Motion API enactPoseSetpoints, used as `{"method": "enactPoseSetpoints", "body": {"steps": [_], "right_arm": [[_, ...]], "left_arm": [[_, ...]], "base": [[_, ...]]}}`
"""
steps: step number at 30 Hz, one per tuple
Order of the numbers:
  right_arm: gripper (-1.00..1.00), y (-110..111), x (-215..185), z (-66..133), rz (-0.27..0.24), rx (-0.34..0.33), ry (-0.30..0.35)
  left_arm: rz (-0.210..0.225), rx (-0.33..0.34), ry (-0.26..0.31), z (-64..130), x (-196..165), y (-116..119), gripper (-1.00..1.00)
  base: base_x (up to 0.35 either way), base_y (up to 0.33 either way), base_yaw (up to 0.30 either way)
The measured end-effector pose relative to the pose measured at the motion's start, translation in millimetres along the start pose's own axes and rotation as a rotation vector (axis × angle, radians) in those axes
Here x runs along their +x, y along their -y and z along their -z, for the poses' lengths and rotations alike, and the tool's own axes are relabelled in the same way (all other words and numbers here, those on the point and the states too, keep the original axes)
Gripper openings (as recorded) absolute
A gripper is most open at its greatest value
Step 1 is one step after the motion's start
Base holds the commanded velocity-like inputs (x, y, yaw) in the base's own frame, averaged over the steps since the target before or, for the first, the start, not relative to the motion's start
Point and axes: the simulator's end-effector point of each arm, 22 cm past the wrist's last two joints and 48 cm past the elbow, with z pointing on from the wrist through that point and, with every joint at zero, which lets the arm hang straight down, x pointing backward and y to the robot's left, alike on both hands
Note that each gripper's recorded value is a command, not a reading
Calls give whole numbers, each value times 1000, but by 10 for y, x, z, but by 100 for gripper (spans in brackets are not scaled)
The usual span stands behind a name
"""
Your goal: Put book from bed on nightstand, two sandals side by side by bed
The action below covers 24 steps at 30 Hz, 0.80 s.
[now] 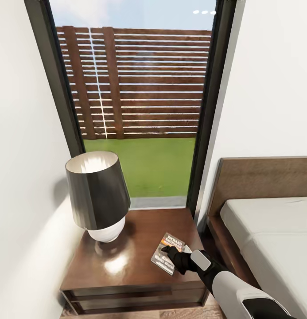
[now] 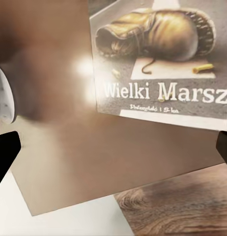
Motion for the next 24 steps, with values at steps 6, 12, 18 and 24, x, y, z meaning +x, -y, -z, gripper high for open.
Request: {"method": "enactPoseSetpoints", "body": {"steps": [6, 12, 18, 24], "right_arm": [[100, -92, -28, 85, 0, 0, 0], [100, -180, -60, 171, 0, 0, 0], [100, -271, -83, 254, 1, 1, 0], [100, -363, -114, 337, 3, 0, 3]], "left_arm": [[0, 0, -1, 103, -74, -19, 100], [-1, -1, -1, 205, -144, -45, 100], [-2, -1, -3, 307, -211, -69, 100], [-3, -4, -3, 407, -278, -97, 100]], "base": [[0, 0, 0], [0, 0, 0], [0, 0, 0], [0, 0, 0]]}}
